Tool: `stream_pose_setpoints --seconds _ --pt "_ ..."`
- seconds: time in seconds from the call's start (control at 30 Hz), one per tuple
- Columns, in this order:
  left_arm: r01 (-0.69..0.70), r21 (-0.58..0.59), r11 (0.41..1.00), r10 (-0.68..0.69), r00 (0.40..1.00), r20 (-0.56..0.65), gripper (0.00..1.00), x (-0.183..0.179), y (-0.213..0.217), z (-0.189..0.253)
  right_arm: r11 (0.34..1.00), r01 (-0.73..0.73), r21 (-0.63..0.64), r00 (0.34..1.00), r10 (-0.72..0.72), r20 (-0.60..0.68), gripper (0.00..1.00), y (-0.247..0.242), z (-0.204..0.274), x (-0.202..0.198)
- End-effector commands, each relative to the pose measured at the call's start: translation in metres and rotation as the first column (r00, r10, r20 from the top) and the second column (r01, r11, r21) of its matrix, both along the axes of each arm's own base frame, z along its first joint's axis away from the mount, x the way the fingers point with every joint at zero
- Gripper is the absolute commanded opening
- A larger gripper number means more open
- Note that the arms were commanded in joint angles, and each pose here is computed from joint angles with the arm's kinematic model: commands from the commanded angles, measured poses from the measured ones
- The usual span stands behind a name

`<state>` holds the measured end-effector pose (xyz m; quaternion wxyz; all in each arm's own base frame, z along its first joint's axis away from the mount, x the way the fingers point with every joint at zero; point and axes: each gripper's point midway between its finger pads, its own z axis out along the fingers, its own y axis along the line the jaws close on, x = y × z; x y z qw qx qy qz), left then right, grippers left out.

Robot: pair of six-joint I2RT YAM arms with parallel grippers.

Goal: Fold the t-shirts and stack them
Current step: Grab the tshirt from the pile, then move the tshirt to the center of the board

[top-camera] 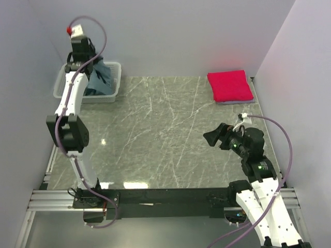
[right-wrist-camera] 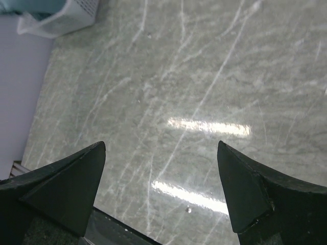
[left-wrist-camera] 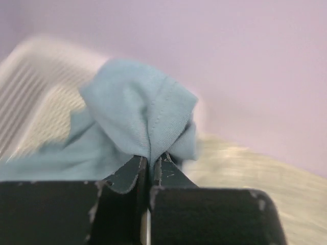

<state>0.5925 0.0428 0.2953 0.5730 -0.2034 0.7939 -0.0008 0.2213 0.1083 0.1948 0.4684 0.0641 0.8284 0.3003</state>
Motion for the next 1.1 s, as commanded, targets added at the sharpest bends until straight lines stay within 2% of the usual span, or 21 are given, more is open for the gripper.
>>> stream_pose_setpoints --seconds 0.0,0.1,0.13,0.3,0.33,0.43,0.47,0.53,0.57,0.6,0.63,0.67,0.77,0.8,0.83,0.87,0.9,0.93,0.97,1.0,1.07 --pt "0.277 0.035 0.960 -0.273 0.908 0.318 0.00 -0.056 -0.094 0.168 1.000 -0.006 -0.013 0.992 0.008 0.127 0.96 0.000 0.043 0.005" --pt "0.407 0.062 0.911 -0.399 0.835 0.378 0.00 -0.100 -0.146 0.213 1.000 -0.016 -0.014 0.985 0.018 0.170 0.96 0.001 0.060 0.008" --pt "0.480 0.075 0.874 -0.468 0.791 0.394 0.00 -0.118 -0.173 0.228 1.000 -0.023 -0.017 0.984 0.025 0.176 0.96 0.002 0.062 0.010" --pt "0.671 0.114 0.733 -0.624 0.596 0.505 0.00 -0.203 -0.227 0.292 0.999 -0.032 -0.037 0.975 0.040 0.220 0.96 0.003 0.081 0.016" --pt "0.724 0.128 0.678 -0.670 0.538 0.512 0.00 -0.220 -0.239 0.298 0.999 -0.025 -0.044 0.974 0.034 0.224 0.96 0.001 0.083 0.017" --pt "0.806 0.146 0.574 -0.719 0.410 0.561 0.00 -0.265 -0.259 0.320 0.998 0.001 -0.065 0.971 0.015 0.239 0.96 -0.004 0.089 0.019" --pt "0.846 0.174 0.503 -0.751 0.329 0.572 0.00 -0.286 -0.268 0.328 0.998 0.010 -0.066 0.970 0.006 0.241 0.96 -0.006 0.090 0.020" --pt "0.894 0.164 0.417 -0.783 0.262 0.565 0.00 -0.299 -0.286 0.320 0.996 0.046 -0.076 0.970 -0.026 0.242 0.96 -0.011 0.089 0.024" --pt "0.916 0.176 0.361 -0.799 0.207 0.564 0.00 -0.314 -0.290 0.319 0.995 0.055 -0.081 0.970 -0.034 0.240 0.96 -0.013 0.089 0.025" --pt "0.925 0.178 0.336 -0.799 0.180 0.574 0.00 -0.319 -0.297 0.319 0.994 0.065 -0.084 0.971 -0.044 0.236 0.97 -0.014 0.088 0.027" --pt "0.937 0.140 0.319 -0.815 0.196 0.545 0.00 -0.312 -0.305 0.295 0.993 0.080 -0.090 0.970 -0.057 0.235 0.97 -0.017 0.087 0.028" --pt "0.941 0.140 0.307 -0.817 0.186 0.546 0.00 -0.319 -0.308 0.292 0.991 0.091 -0.097 0.970 -0.065 0.236 0.97 -0.019 0.087 0.030" --pt "0.974 0.108 0.201 -0.840 0.114 0.531 0.00 -0.335 -0.344 0.258 0.982 0.137 -0.132 0.971 -0.107 0.213 0.97 -0.028 0.079 0.036" --pt "0.986 0.092 0.137 -0.849 0.070 0.524 0.00 -0.350 -0.364 0.247 0.976 0.162 -0.145 0.971 -0.131 0.201 0.97 -0.033 0.075 0.039" --pt "0.993 0.061 0.104 -0.862 0.060 0.503 0.02 -0.351 -0.380 0.222 0.971 0.182 -0.155 0.969 -0.151 0.195 0.97 -0.037 0.073 0.042" --pt "0.996 0.041 0.077 -0.871 0.047 0.489 0.20 -0.357 -0.394 0.208 0.962 0.214 -0.170 0.965 -0.181 0.190 0.97 -0.043 0.071 0.045" --pt "0.999 0.030 0.035 -0.882 0.017 0.471 0.31 -0.375 -0.415 0.193 0.957 0.222 -0.186 0.967 -0.191 0.171 0.97 -0.045 0.065 0.047" --pt "1.000 0.001 0.022 -0.902 0.019 0.431 0.41 -0.380 -0.429 0.167 0.952 0.235 -0.197 0.965 -0.205 0.161 0.97 -0.048 0.063 0.049" --pt "1.000 -0.020 0.007 -0.918 0.015 0.396 0.61 -0.387 -0.439 0.149 0.944 0.254 -0.210 0.962 -0.224 0.155 0.97 -0.052 0.061 0.051" --pt "0.999 -0.020 -0.027 -0.932 -0.017 0.363 0.70 -0.404 -0.451 0.135 0.940 0.259 -0.224 0.963 -0.232 0.140 0.97 -0.054 0.056 0.053" --pt "0.997 -0.065 0.040 -0.951 0.058 0.302 0.84 -0.401 -0.451 0.104 0.936 0.256 -0.240 0.965 -0.232 0.126 0.98 -0.054 0.053 0.054"
